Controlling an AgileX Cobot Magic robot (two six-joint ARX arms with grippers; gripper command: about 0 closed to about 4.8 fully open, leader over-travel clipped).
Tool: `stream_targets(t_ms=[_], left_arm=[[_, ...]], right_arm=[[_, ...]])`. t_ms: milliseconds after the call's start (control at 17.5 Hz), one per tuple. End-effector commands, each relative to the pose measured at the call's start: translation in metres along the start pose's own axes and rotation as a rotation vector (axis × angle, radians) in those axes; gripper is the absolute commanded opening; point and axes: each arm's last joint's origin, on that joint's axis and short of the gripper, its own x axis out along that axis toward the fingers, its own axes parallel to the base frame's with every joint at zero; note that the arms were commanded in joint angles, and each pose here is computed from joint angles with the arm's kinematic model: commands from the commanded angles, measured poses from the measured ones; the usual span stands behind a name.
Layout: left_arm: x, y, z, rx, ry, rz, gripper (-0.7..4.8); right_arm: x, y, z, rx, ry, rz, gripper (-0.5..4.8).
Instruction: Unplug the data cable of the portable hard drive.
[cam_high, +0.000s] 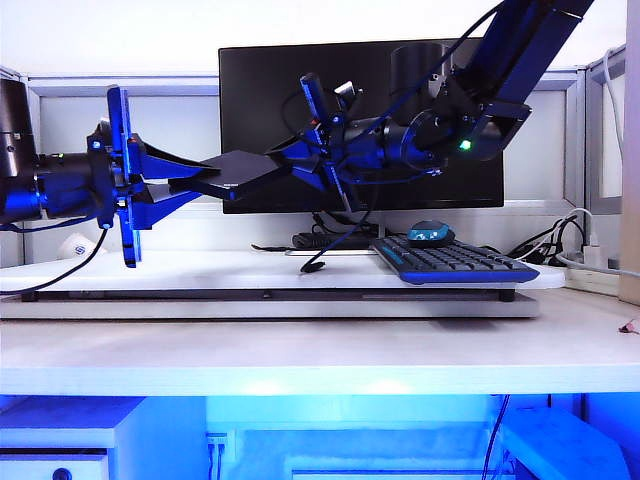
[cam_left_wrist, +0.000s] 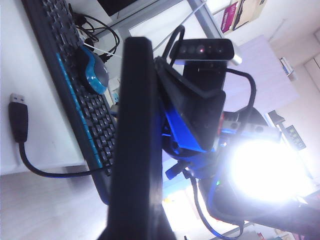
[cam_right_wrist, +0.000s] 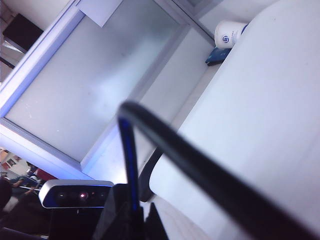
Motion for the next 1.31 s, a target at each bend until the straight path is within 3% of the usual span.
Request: stream_targets(t_ms=[57, 342, 628, 799, 856, 913, 1027, 1084, 1141, 1313], left_arm=[[0.0, -0.006, 0.002, 0.053, 0.045, -0.041, -0.06], [0.0, -0.006, 0.001, 0.078, 0.054, -0.044, -0.06], [-0.003, 0.006, 0.006, 0.003, -0.123, 0.093, -0.06], [-0.009, 0.012, 0.016, 0.021, -0.229, 0.173, -0.06], [-0.014, 0.015, 0.031, 0.015, -0.364, 0.25, -0.06], [-0.018, 0.018, 0.04, 0.01, -0.437, 0.303, -0.06], [-0.022, 0.023, 0.051, 0.046, -0.472, 0.399, -0.06], [-0.021, 0.026, 0.056, 0.073, -0.455, 0.471, -0.06], [-0.021, 0.03, 0.064, 0.116, -0.418, 0.56, -0.06], [-0.014, 0.034, 0.082, 0.24, -0.326, 0.69, -0.06]], right_arm=[[-0.017, -0.027, 0.018, -0.069, -0.165, -0.108, -0.06], [-0.031, -0.042, 0.034, -0.087, -0.286, -0.183, -0.06], [-0.006, -0.051, 0.066, -0.041, -0.218, -0.224, -0.06], [0.008, -0.055, 0.081, -0.026, -0.216, -0.256, 0.05], [0.011, -0.061, 0.083, -0.056, -0.237, -0.364, 0.91], [0.01, -0.065, 0.081, -0.065, -0.229, -0.416, 1.49], [0.008, -0.071, 0.074, -0.064, -0.171, -0.494, 2.63], [0.007, -0.075, 0.07, -0.073, -0.124, -0.535, 3.53], [0.006, -0.078, 0.065, -0.082, -0.068, -0.565, 3.79], [0.003, -0.082, 0.055, -0.062, 0.036, -0.625, 3.84]])
